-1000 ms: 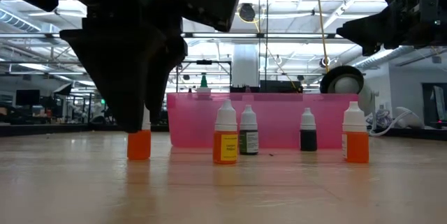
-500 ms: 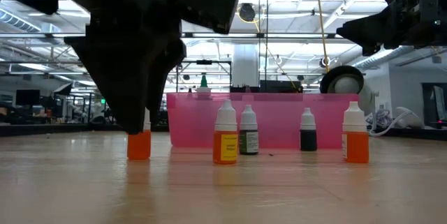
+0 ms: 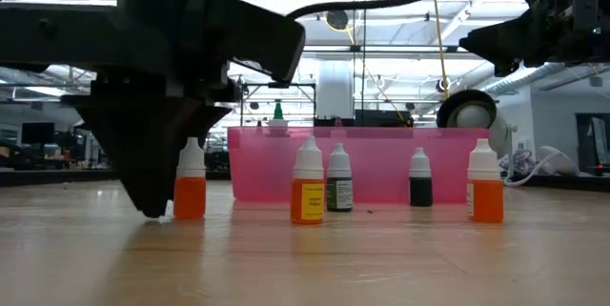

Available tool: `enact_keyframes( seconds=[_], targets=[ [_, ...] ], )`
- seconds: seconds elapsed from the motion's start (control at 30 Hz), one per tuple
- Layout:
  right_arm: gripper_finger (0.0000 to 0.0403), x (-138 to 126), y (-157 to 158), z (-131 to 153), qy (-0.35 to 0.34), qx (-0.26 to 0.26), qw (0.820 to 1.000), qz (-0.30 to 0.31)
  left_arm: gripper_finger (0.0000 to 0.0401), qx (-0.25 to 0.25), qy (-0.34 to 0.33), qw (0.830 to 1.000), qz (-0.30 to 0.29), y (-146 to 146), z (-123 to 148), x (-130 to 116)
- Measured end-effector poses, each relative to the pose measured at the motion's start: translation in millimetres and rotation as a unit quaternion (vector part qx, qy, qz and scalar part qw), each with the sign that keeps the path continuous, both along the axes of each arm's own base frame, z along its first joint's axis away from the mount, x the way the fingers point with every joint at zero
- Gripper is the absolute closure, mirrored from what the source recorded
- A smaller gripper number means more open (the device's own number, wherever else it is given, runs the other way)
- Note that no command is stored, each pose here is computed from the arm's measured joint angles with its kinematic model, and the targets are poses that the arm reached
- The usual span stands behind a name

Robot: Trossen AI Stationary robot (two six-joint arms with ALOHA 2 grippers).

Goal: Pick & Place food coloring
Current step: Put the small yellow food coloring bottle into the red bin

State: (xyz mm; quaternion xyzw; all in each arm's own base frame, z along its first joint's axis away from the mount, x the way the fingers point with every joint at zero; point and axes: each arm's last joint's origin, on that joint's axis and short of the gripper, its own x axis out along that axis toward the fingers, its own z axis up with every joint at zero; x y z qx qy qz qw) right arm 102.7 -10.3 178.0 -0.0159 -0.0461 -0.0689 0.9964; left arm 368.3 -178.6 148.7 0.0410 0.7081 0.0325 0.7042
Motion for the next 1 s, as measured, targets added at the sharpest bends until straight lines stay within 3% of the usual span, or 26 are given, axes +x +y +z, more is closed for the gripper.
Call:
enact_keyframes(
  seconds=[1.0],
  targets=[
    [0.0303,0.0,0.0,0.1,0.000,0.000,1.000,0.000,0.0260,0.002,-0.008,0.999,-0.031,1.0,6.8,-0.2]
  ],
)
